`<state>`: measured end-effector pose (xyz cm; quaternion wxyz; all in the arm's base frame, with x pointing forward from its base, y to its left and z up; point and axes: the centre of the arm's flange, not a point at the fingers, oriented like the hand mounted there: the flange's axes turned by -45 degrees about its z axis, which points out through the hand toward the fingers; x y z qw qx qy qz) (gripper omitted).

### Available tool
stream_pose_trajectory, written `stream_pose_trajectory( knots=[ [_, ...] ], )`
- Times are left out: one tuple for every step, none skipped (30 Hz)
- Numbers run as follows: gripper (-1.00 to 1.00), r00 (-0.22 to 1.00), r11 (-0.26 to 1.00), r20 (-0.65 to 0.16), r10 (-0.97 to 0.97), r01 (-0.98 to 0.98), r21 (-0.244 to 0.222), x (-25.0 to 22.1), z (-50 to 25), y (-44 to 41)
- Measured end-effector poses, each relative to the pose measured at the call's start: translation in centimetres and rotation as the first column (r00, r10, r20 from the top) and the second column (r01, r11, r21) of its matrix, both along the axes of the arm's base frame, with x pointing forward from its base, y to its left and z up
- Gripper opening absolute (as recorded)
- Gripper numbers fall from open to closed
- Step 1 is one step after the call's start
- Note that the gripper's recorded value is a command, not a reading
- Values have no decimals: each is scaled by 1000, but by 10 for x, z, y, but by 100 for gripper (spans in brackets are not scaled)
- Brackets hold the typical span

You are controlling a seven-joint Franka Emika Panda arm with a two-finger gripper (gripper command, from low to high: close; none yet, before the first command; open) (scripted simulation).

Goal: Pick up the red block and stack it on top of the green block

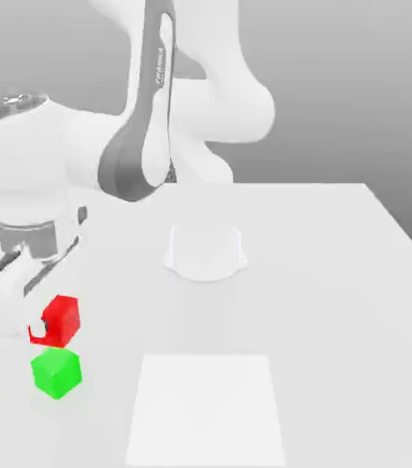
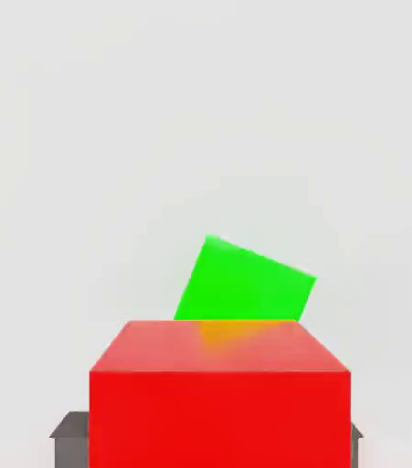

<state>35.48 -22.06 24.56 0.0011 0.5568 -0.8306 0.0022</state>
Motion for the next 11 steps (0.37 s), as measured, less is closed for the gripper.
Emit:
stream_pose_trajectory(
  knots=[
    [-100,999,999,1,-54,54,2,-4,1,-3],
    [-100,996,996,1,-90,90,3,-6,-3,-6],
    [-100,994,994,2,-110,110,4,-7,-10,-8],
    [-100,993,993,3,-118,118,5,-7,-18,-9],
    [-100,994,994,3,-112,112,5,-5,-28,-6],
    [-100,994,994,3,-113,113,5,-4,-39,-5],
    [-100,993,993,3,-115,115,5,-5,-50,-5],
    [100,993,993,2,-116,116,4,-6,-59,-5],
    [100,993,993,2,-116,116,4,-6,-59,-5],
    [100,993,993,2,-116,116,4,-6,-59,-5],
    [100,993,993,2,-116,116,4,-6,-59,-5]
  ],
)
